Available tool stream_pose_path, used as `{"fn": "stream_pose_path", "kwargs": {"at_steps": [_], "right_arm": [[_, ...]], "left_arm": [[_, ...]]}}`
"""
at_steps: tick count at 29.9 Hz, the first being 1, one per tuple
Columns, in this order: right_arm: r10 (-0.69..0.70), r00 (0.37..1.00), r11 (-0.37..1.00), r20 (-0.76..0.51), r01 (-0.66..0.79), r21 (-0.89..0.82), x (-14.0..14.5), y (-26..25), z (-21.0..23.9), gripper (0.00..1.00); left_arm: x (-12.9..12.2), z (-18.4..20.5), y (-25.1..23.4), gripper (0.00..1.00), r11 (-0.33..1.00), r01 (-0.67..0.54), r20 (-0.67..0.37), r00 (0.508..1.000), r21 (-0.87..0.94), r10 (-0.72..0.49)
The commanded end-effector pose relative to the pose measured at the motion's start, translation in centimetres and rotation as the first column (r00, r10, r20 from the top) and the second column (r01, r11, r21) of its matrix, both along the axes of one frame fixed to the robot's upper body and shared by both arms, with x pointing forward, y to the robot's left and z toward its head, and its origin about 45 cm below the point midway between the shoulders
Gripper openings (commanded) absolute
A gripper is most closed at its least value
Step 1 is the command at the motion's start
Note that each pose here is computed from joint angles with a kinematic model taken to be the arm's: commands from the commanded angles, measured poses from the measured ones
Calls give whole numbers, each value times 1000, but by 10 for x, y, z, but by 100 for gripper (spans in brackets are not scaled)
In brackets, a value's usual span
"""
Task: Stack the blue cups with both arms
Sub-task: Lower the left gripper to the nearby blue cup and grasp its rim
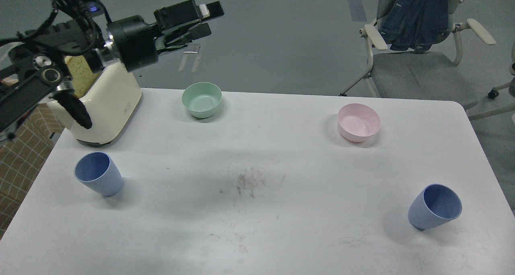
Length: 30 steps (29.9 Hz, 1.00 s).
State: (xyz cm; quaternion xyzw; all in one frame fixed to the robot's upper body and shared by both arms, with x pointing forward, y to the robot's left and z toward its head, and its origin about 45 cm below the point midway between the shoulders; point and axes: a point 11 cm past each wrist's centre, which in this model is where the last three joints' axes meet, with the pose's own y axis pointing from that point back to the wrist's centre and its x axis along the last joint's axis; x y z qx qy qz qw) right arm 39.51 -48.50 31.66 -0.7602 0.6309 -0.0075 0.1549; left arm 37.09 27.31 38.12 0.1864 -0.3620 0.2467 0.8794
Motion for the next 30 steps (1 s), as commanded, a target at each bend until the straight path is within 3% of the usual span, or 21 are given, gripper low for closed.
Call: {"fn": "stream_pose_path", "kwargs": {"at_steps": [1,3,9,17,30], "right_arm": [[1,1000,1000,-2,-1,0,0,0,-1,100],[3,1000,1000,-2,-3,-2,0,1,-1,100],[1,1000,1000,-3,-1,-2,0,0,-1,100],[4,1000,1000,1,-4,6,2,3,-2,100],[5,1000,1000,-2,-5,7,1,3,-3,100]], "left_arm": [[-34,-3,26,97,972,46,61,996,229,-61],[-56,-21,55,97,905,50,44,996,423,-75],[-84,-50,120,97,727,24,-45,999,686,10],[-100,-97,171,95,665,35,-175,974,746,145],[-97,-134,205,89,656,-32,-174,953,754,247]]}}
